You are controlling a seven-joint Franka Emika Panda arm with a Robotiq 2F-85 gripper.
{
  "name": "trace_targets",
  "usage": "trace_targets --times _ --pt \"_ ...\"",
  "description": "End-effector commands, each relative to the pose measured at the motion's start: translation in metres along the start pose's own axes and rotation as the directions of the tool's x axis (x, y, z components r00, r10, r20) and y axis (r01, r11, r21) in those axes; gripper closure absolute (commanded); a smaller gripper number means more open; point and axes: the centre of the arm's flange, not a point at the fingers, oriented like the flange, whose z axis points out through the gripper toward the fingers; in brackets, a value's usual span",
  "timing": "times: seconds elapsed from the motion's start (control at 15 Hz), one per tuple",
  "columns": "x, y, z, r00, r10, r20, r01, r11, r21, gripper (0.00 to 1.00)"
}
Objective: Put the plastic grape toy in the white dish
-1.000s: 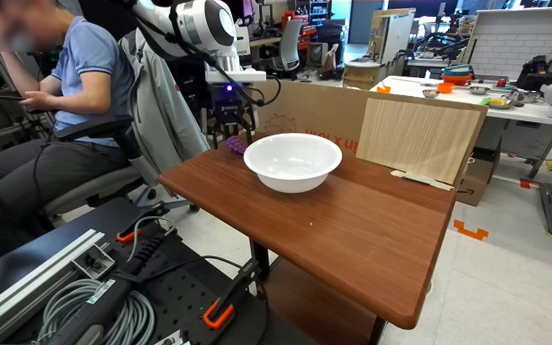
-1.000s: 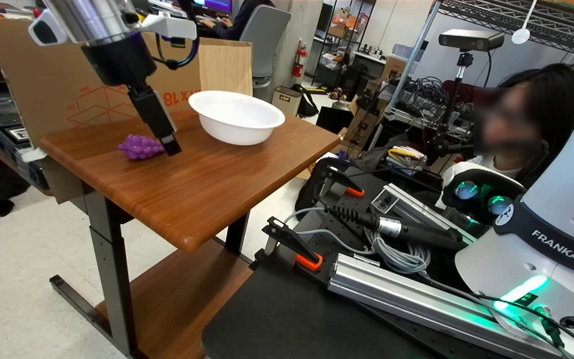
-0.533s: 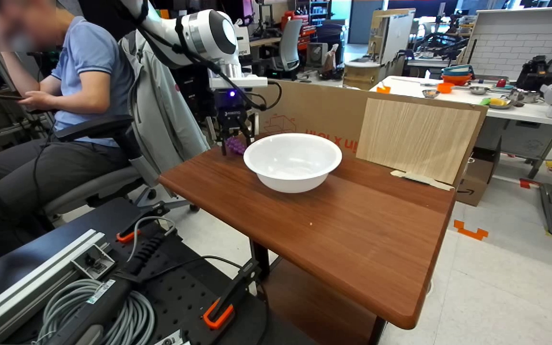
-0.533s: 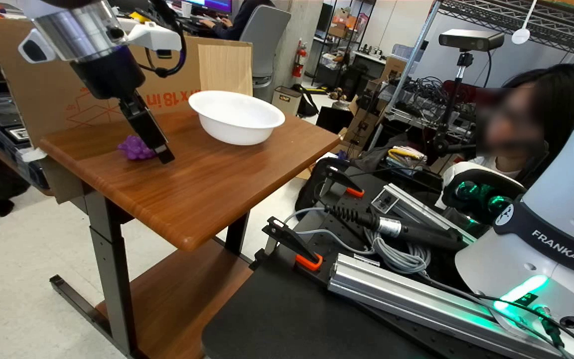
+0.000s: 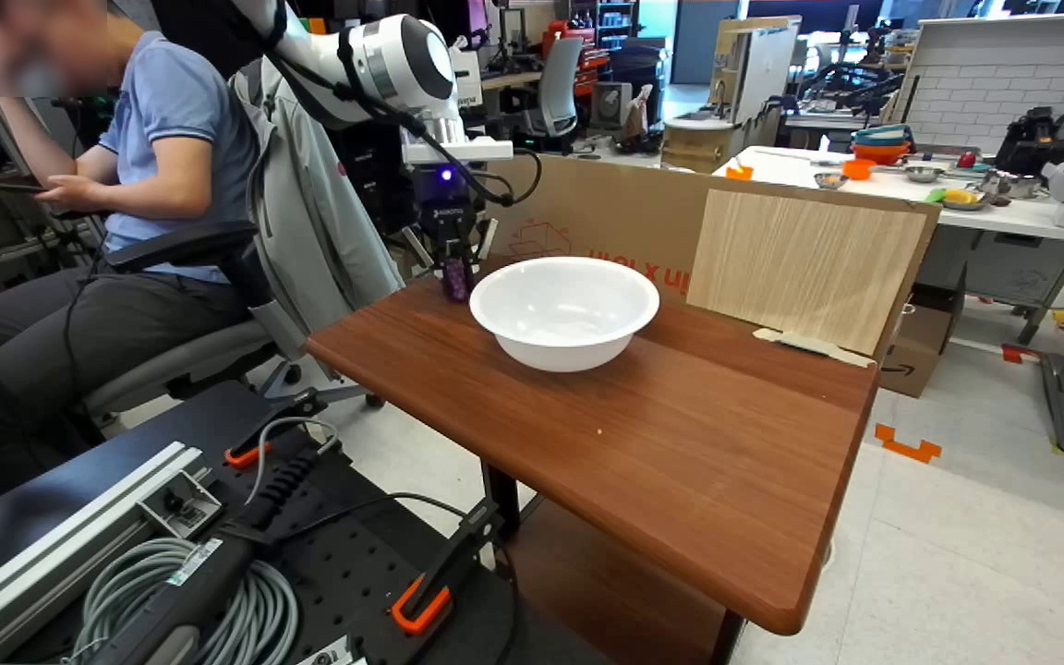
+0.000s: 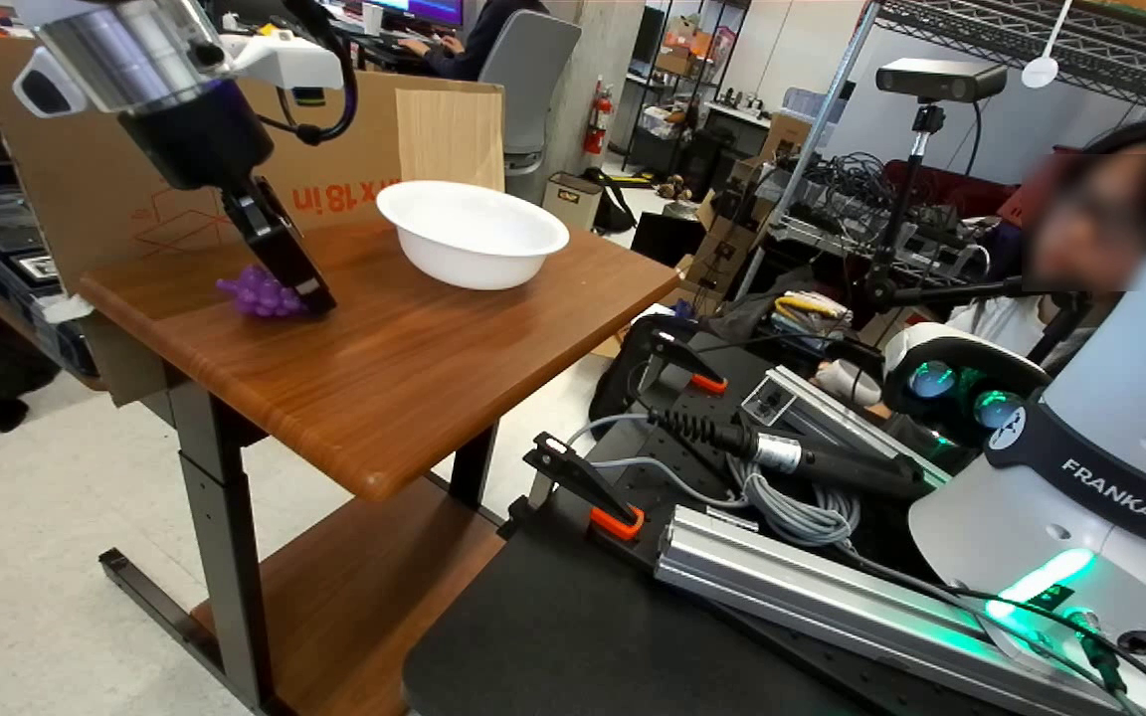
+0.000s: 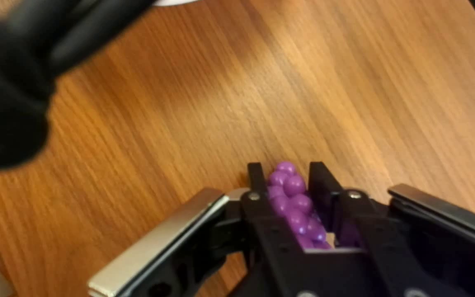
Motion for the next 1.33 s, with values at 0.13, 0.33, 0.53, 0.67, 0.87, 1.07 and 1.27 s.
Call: trace_targets --times 0.13,0.33,0.53,0.67,0.87,1.07,1.27 --pt "-0.045 -0.042 -0.052 1.000 -0.014 -0.023 0.013 0.998 -0.055 0.92" --pt "-0.081 -0.065 -0.089 0.998 0.010 -0.058 -0.015 0.995 -0.095 0.92" --pt "-0.139 -0.069 -0.117 0.990 0.109 -0.094 -0.118 0.989 -0.094 0.92" --pt "-0.180 -0.058 -0.124 0.973 0.202 -0.108 -0.211 0.974 -0.079 0.92" --pt "-0.242 -0.024 -0.116 0.934 0.333 -0.130 -0.340 0.940 -0.027 0.92" --pt "-0.288 0.009 -0.091 0.878 0.441 -0.185 -0.433 0.897 0.084 0.92" --pt "-0.307 0.035 -0.061 0.802 0.544 -0.246 -0.513 0.839 0.183 0.92"
